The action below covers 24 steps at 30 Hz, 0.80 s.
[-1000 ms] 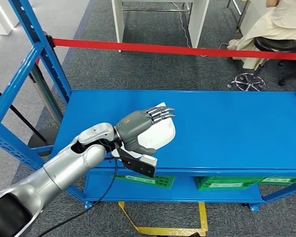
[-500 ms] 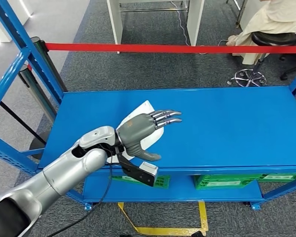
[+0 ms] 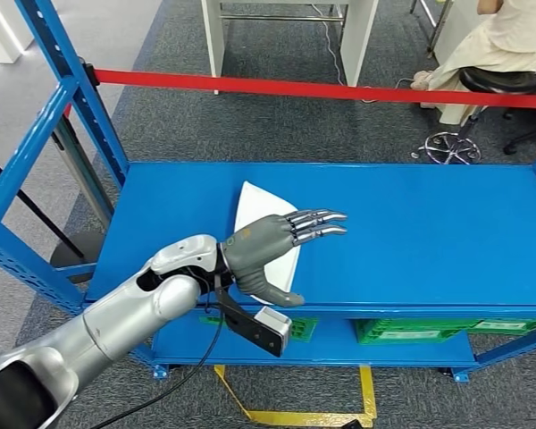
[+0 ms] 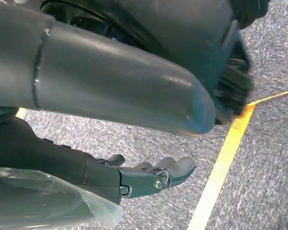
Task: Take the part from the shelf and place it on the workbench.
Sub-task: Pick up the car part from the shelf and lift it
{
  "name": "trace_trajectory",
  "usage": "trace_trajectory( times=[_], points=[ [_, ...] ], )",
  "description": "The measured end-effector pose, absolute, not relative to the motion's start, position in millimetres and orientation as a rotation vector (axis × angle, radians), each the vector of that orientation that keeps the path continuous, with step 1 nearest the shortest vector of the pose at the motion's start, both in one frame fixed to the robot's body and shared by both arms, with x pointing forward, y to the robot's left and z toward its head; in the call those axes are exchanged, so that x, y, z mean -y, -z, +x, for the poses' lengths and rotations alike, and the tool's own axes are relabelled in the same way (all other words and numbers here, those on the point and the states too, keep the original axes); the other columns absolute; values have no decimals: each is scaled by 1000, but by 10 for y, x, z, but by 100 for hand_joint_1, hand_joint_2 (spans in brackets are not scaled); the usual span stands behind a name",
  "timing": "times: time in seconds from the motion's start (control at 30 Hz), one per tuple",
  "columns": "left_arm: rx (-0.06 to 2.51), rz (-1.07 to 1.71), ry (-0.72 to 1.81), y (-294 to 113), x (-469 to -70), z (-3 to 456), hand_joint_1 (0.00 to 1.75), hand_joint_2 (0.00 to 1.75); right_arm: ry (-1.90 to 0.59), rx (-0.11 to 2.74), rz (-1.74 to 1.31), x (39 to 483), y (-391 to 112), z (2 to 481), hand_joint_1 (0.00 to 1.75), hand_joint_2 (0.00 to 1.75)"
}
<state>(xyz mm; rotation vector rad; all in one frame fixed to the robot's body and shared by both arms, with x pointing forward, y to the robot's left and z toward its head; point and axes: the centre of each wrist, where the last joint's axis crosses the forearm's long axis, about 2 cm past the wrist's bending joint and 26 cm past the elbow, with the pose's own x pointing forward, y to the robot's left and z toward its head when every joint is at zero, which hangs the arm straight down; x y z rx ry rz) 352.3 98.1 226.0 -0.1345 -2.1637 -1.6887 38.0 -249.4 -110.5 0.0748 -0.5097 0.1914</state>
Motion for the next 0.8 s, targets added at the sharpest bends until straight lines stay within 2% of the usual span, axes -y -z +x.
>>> trace_trajectory(
  times=[0.13,0.33,0.53,0.8],
  points=[
    [2171,-96,1696,-2282,-962,3503,0,175,-190,512,75,2494,1104,391,0,0],
    [2130,131,1739,-2272,-1038,3589,0,175,-186,512,76,2495,1105,384,0,0],
    [1996,346,1813,-2020,-1229,3754,0,175,-193,512,82,2495,1105,382,0,0],
    [1856,368,1830,-1828,-1375,3878,0,175,-199,513,85,2494,1104,393,0,0]
  ],
)
